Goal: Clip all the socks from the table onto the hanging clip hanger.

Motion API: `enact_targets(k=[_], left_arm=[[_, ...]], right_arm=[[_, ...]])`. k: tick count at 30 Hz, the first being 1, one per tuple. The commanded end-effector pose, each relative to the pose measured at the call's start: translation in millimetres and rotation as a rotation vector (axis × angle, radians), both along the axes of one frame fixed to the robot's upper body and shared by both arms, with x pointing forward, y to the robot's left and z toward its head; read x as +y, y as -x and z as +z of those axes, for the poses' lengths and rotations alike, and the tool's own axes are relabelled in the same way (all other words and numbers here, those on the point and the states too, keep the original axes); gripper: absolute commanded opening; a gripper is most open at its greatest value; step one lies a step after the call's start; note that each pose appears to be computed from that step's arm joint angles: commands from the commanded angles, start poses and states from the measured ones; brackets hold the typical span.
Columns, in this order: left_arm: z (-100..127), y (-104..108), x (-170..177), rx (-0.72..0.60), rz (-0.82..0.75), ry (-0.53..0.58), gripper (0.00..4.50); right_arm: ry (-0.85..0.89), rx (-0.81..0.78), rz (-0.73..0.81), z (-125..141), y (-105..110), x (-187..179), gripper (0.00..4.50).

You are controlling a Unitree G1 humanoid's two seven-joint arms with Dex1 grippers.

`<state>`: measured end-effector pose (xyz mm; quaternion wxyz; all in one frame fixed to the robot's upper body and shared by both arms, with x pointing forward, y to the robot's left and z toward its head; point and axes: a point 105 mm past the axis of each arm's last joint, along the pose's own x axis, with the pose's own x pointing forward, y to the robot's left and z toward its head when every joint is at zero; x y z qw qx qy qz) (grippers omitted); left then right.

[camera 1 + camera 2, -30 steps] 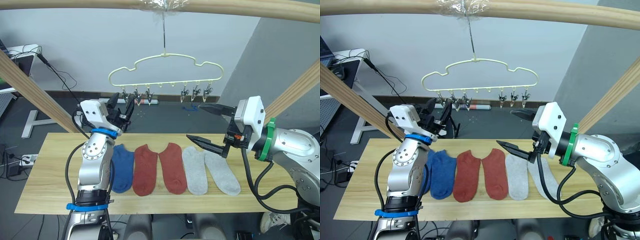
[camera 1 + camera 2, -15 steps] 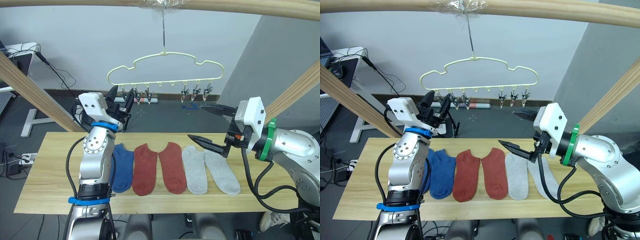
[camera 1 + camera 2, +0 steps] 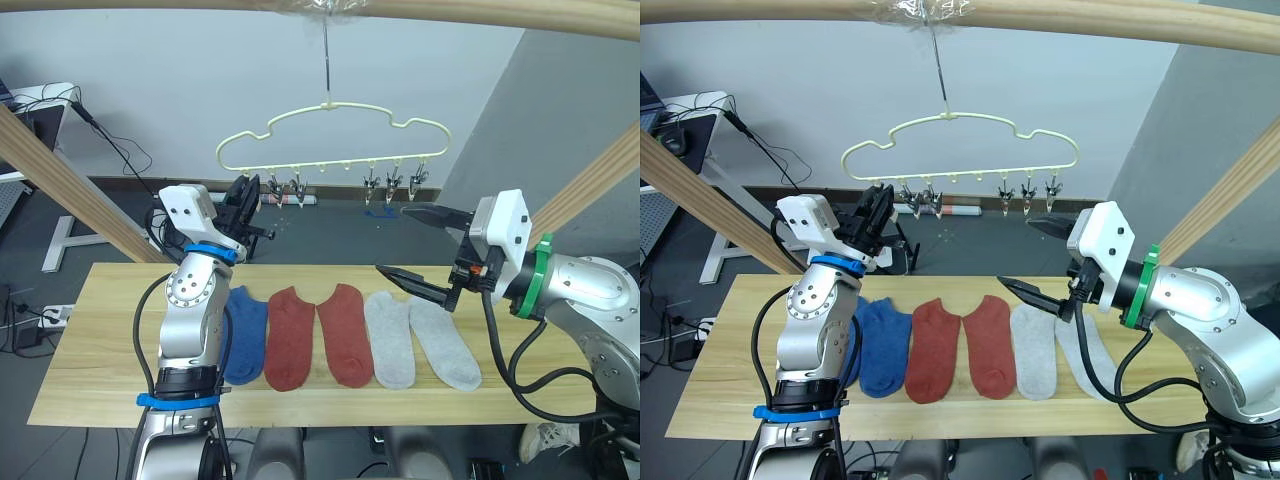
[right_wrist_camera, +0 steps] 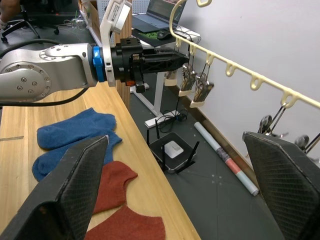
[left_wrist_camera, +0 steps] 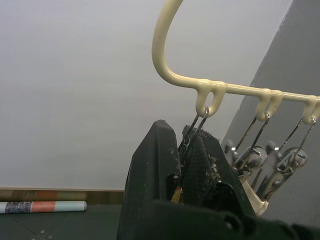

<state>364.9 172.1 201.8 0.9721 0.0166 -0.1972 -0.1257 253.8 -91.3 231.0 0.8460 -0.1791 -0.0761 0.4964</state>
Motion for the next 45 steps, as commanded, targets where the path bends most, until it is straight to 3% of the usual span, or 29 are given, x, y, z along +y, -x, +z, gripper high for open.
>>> enact_targets(k=[1, 8, 11, 14, 19, 26, 29, 38, 40, 45], left_arm=[[10, 4, -2, -0.038, -0.014, -0.027, 0.21], [8, 7, -3, -0.010, -0.047, -0.070, 0.21], [8, 9, -4, 0.003, -0.063, -0.084, 0.21], [8, 10, -3, 0.015, -0.063, -0.086, 0.21], [9, 10, -1, 0.025, -0.058, -0.087, 0.21], [8, 10, 2, 0.034, -0.054, -0.095, 0.21], [7, 10, 5, 0.043, -0.050, -0.104, 0.21], [4, 10, 11, 0.077, -0.043, -0.101, 0.21], [4, 11, 10, 0.100, -0.088, -0.081, 0.21], [9, 17, 5, 0.188, -0.253, -0.014, 0.21]], right_arm=[[0.004, 0.022, -0.069, -10, 0, -10, 4.50], [0.127, 0.106, -0.355, -84, -11, -50, 4.50], [0.157, 0.182, -0.553, -128, -25, -77, 4.50], [0.152, 0.241, -0.606, -156, -28, -79, 4.50], [0.136, 0.298, -0.691, -183, -39, -80, 4.50], [0.070, 0.359, -0.785, -197, -51, -89, 4.50], [0.066, 0.446, -0.796, -217, -48, -89, 3.91], [0.064, 0.454, -0.821, -226, -44, -86, 0.74], [0.095, 0.373, -0.754, -209, -44, -81, 0.02], [0.155, 0.152, -0.499, -132, -48, -56, 0.00]])
